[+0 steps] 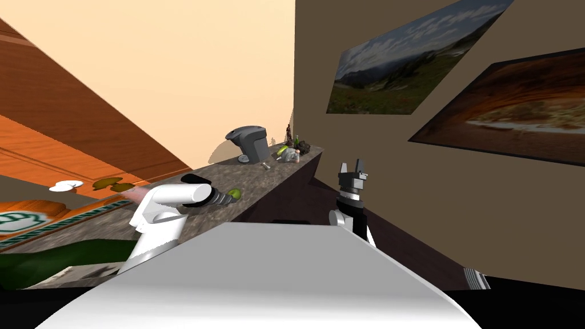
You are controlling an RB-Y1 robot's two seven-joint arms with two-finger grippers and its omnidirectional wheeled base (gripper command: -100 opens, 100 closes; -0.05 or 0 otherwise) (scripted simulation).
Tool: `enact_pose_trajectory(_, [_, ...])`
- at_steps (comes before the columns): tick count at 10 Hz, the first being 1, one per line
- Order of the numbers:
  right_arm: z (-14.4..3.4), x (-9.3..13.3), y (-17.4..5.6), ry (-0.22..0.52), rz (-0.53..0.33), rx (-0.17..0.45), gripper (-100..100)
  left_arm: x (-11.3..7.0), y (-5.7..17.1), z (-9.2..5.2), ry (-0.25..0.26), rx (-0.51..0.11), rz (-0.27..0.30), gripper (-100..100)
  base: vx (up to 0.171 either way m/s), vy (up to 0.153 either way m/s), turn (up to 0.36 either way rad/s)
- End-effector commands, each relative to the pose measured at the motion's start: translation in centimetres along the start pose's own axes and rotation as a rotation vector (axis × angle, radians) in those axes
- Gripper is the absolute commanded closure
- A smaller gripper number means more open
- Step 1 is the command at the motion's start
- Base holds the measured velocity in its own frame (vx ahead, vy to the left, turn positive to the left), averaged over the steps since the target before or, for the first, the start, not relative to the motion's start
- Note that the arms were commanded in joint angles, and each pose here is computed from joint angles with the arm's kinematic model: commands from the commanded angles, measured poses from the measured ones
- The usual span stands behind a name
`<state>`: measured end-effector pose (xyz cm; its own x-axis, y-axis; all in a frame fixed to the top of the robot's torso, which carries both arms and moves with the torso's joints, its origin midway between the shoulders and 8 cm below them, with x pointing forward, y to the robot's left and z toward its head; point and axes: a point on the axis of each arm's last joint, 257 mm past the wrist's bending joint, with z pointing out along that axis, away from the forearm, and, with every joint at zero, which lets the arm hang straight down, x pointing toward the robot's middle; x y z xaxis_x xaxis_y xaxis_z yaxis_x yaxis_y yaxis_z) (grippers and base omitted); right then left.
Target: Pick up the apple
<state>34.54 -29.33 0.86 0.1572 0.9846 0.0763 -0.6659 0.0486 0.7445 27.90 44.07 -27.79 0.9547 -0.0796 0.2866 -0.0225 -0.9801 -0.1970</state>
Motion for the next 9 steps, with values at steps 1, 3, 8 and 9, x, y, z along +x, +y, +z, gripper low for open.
enact_pose_trajectory(1, [0.0,0.0,0.0,0.000,0.000,0.000,0,0.0,0.0,0.0,0.000,0.000,0.000,0,0.008,-0.001,0.001])
enact_pose_trajectory(3, [0.0,0.0,0.0,0.000,0.000,0.000,0,0.2,-0.3,1.3,0.003,-0.002,0.003,-100,0.004,-0.010,0.019])
enact_pose_trajectory(8, [0.0,0.0,0.0,0.000,0.000,0.000,0,0.2,-0.4,2.0,0.004,-0.004,0.006,100,0.001,-0.008,0.006])
enact_pose_trajectory(9, [0.0,0.0,0.0,0.000,0.000,0.000,0,0.2,-0.4,2.0,0.004,-0.003,0.006,100,0.000,0.000,0.000])
